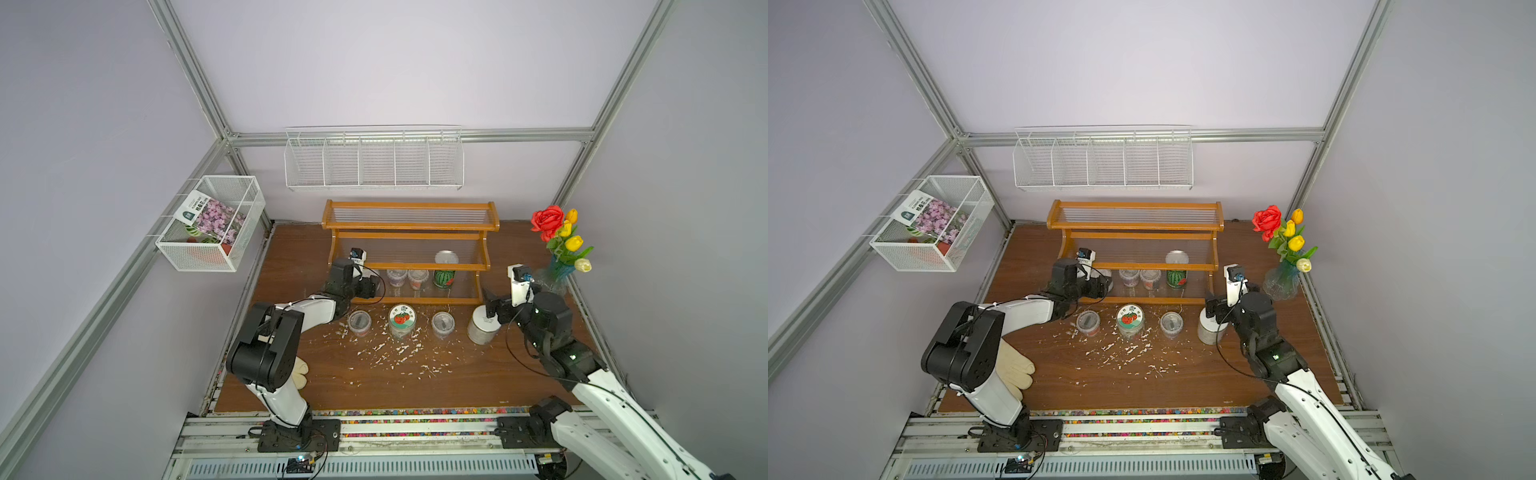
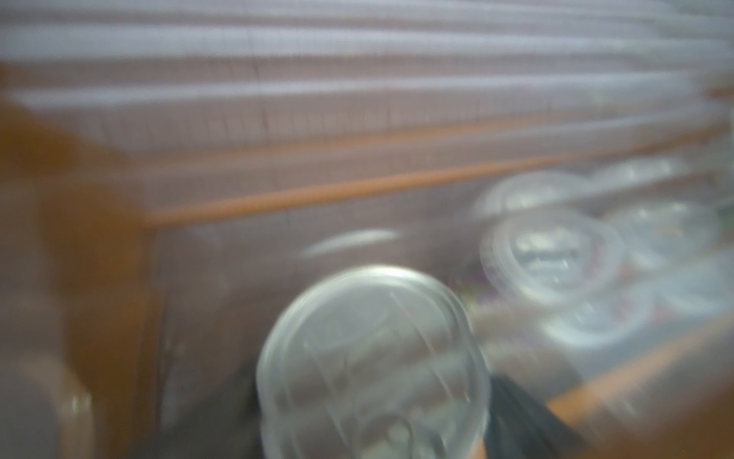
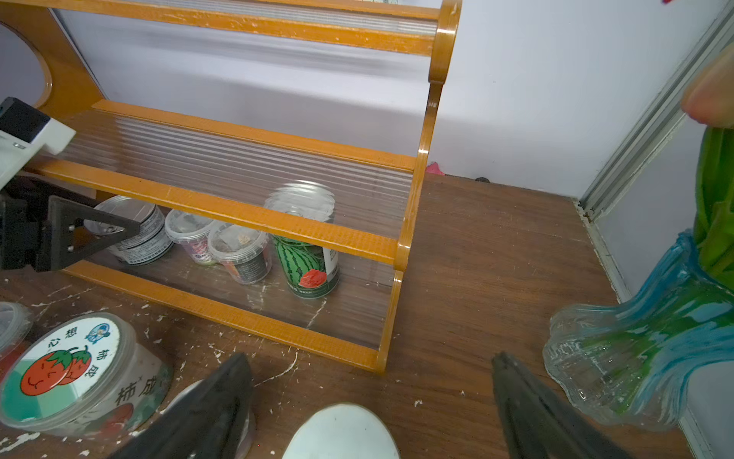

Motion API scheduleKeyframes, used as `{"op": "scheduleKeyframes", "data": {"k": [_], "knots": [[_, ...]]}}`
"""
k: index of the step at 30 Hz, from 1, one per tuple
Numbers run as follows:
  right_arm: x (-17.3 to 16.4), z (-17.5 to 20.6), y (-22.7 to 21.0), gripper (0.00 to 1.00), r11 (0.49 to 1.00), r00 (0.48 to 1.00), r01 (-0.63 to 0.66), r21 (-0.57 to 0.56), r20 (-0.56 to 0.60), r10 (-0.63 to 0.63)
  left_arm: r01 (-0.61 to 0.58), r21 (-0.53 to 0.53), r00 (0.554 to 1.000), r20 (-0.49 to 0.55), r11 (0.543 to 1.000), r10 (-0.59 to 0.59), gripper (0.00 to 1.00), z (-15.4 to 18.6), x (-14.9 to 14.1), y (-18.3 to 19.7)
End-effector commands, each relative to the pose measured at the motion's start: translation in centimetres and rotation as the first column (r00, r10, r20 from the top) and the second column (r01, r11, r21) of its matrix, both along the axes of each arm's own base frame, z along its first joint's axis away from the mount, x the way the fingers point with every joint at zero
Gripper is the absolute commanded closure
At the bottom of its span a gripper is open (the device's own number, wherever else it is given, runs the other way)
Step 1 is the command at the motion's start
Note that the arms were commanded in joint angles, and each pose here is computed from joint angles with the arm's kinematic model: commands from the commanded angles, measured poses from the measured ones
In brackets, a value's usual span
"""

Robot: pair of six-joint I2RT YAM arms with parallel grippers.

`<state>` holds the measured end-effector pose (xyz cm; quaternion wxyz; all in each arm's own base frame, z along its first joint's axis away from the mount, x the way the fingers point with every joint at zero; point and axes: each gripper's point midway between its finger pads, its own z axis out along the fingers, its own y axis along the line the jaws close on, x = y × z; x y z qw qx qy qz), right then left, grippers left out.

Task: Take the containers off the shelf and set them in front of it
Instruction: 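Pick up a container from the shelf.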

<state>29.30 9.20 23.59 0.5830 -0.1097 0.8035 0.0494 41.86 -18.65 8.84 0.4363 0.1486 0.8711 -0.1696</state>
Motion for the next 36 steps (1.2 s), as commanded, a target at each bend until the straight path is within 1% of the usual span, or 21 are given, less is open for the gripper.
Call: {"op": "scheduleKeyframes", "data": {"k": [1,9,17,20,24,28,32,36], "knots": [[0.3,1.1,0.0,0.03,1.0,1.0,-0.004,-0.001,0.022,0.004,0.016,-0.003,1.0,-0.023,1.0,-0.016,0.26,0.2,-1.4,0.3],[0.4,1.1,0.4,0.03,1.0,1.0,-0.016,0.005,0.017,0.016,0.019,-0.026,1.0,0.004,0.999,-0.019,0.27,2.1,-2.4,0.6],[0.3,1.2,0.5,0.03,1.0,1.0,-0.024,0.01,0.016,0.024,0.026,-0.041,1.0,-0.01,0.999,-0.027,0.26,3.2,-3.8,0.8],[0.3,1.1,0.7,0.03,0.999,0.999,-0.033,0.014,0.013,0.033,0.036,-0.048,0.998,-0.04,0.998,-0.038,0.26,3.5,-4.9,0.8],[0.0,1.1,1.7,0.03,0.995,0.996,-0.09,0.032,0.0,0.09,0.044,-0.042,0.997,-0.063,0.998,-0.047,0.26,4.2,-7.0,1.2],[-0.5,1.1,3.3,0.03,0.981,0.984,-0.175,0.082,-0.012,0.177,0.066,-0.032,0.996,-0.066,0.997,-0.068,0.26,5.8,-9.6,0.7],[-1.3,1.2,5.2,0.03,0.952,0.96,-0.275,0.137,-0.021,0.28,0.067,-0.023,0.992,-0.105,0.997,-0.069,0.26,6.6,-12.9,0.0],[-2.1,1.2,6.7,0.03,0.914,0.928,-0.363,0.18,-0.02,0.372,0.042,-0.023,0.989,-0.143,0.999,-0.044,0.26,6.9,-16.6,-0.1]]}}
